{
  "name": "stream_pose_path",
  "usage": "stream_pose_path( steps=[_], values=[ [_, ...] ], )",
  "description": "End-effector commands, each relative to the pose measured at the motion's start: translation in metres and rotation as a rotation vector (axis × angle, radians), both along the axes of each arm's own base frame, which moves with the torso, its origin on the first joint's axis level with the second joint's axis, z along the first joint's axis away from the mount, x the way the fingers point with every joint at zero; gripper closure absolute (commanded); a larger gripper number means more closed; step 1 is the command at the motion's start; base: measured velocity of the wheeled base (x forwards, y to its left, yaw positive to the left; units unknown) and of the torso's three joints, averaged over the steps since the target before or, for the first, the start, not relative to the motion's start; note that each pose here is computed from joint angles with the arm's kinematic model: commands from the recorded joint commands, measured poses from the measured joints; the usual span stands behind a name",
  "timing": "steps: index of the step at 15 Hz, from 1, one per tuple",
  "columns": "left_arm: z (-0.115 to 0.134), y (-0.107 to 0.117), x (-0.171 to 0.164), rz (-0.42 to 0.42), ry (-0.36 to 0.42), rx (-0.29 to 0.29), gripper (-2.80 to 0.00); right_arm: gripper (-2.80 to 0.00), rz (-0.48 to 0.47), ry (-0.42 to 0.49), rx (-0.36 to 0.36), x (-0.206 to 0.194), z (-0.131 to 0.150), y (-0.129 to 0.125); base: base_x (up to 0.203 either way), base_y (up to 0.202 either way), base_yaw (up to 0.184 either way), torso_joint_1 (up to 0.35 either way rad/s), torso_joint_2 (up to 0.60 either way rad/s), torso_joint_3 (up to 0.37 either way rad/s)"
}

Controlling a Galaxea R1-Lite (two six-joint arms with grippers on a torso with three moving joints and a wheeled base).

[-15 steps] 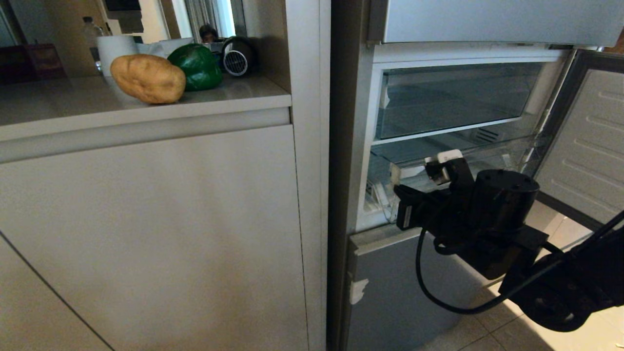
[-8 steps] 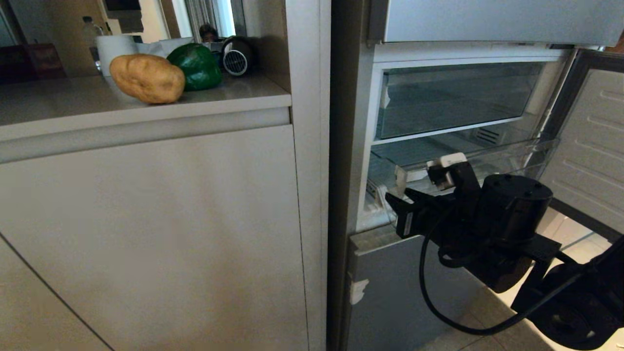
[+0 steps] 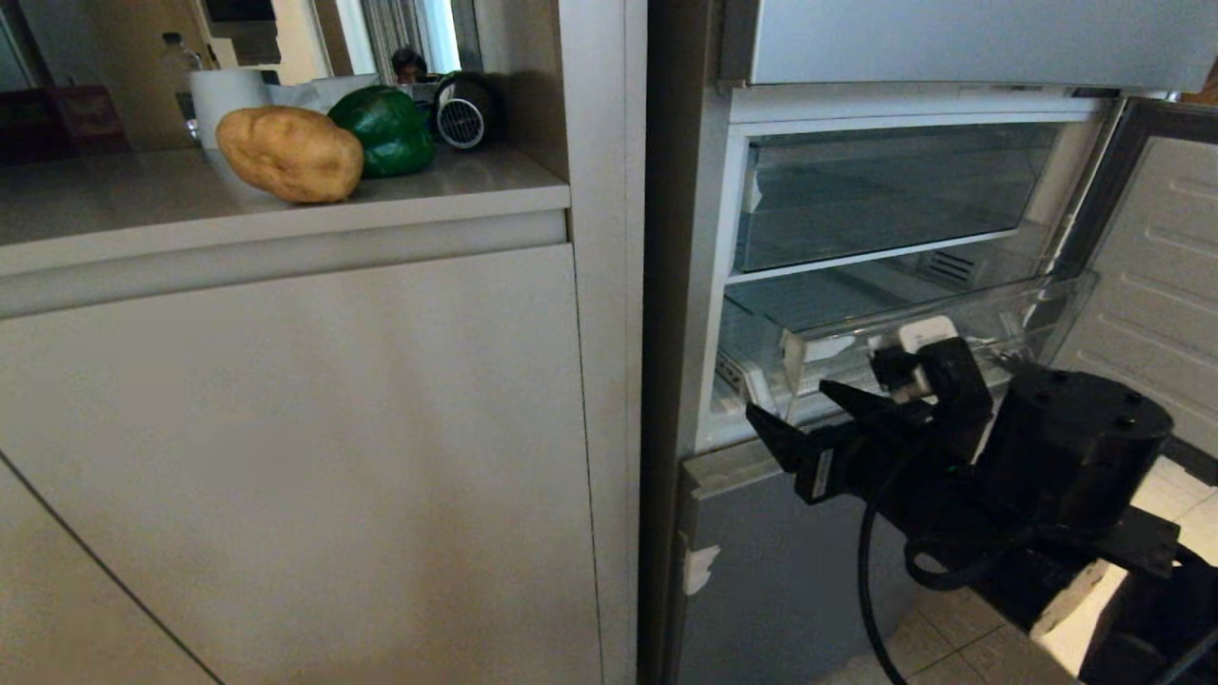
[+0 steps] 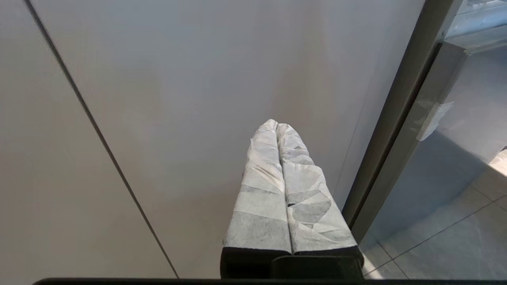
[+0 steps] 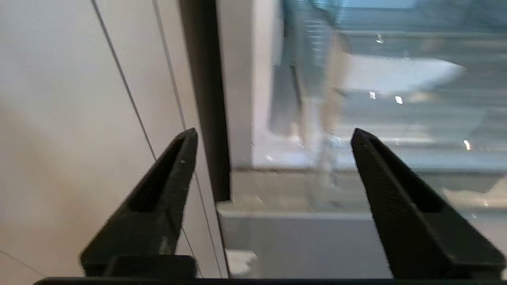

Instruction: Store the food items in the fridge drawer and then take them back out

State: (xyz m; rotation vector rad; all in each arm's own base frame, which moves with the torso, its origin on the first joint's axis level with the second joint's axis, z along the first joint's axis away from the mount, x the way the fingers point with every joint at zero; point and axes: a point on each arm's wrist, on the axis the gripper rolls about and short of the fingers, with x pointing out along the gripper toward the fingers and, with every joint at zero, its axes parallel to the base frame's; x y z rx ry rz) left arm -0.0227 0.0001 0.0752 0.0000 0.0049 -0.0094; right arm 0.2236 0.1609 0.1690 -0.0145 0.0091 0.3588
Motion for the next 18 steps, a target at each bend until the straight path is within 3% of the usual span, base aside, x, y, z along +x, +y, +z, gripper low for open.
stream_pose_path(
  steps=[1,4,5,8,10,11,13,15,18],
  values=[
    [0.0,0.0,0.0,0.0,0.0,0.0,0.0,-2.8,-0.002,-0.023,0.017,-0.017,0.008,-0.011,0.0,0.0,0.0,0.0,0.0,0.0],
    [0.0,0.0,0.0,0.0,0.0,0.0,0.0,-2.8,-0.01,-0.04,0.032,-0.041,0.013,-0.026,0.0,0.0,0.0,0.0,0.0,0.0],
    [0.0,0.0,0.0,0.0,0.0,0.0,0.0,0.0,-0.011,-0.056,0.044,-0.049,0.017,-0.032,0.0,0.0,0.0,0.0,0.0,0.0],
    [0.0,0.0,0.0,0.0,0.0,0.0,0.0,0.0,-0.019,-0.129,0.101,-0.078,0.032,-0.056,0.0,0.0,0.0,0.0,0.0,0.0],
    [0.0,0.0,0.0,0.0,0.0,0.0,0.0,0.0,-0.083,-0.169,0.123,-0.097,0.039,-0.079,0.0,0.0,0.0,0.0,0.0,0.0],
    [0.0,0.0,0.0,0.0,0.0,0.0,0.0,0.0,-0.157,-0.181,0.119,-0.101,0.039,-0.094,0.0,0.0,0.0,0.0,0.0,0.0],
    [0.0,0.0,0.0,0.0,0.0,0.0,0.0,0.0,-0.397,-0.223,0.11,-0.117,0.041,-0.133,0.0,0.0,0.0,0.0,0.0,0.0],
    [0.0,0.0,0.0,0.0,0.0,0.0,0.0,0.0,-0.52,-0.272,0.115,-0.159,0.036,-0.156,0.0,0.0,0.0,0.0,0.0,0.0],
    [0.0,0.0,0.0,0.0,0.0,-0.002,0.0,0.0,-0.478,-0.224,0.083,-0.214,-0.005,-0.166,0.0,0.0,0.0,0.0,0.0,0.0]
  ],
)
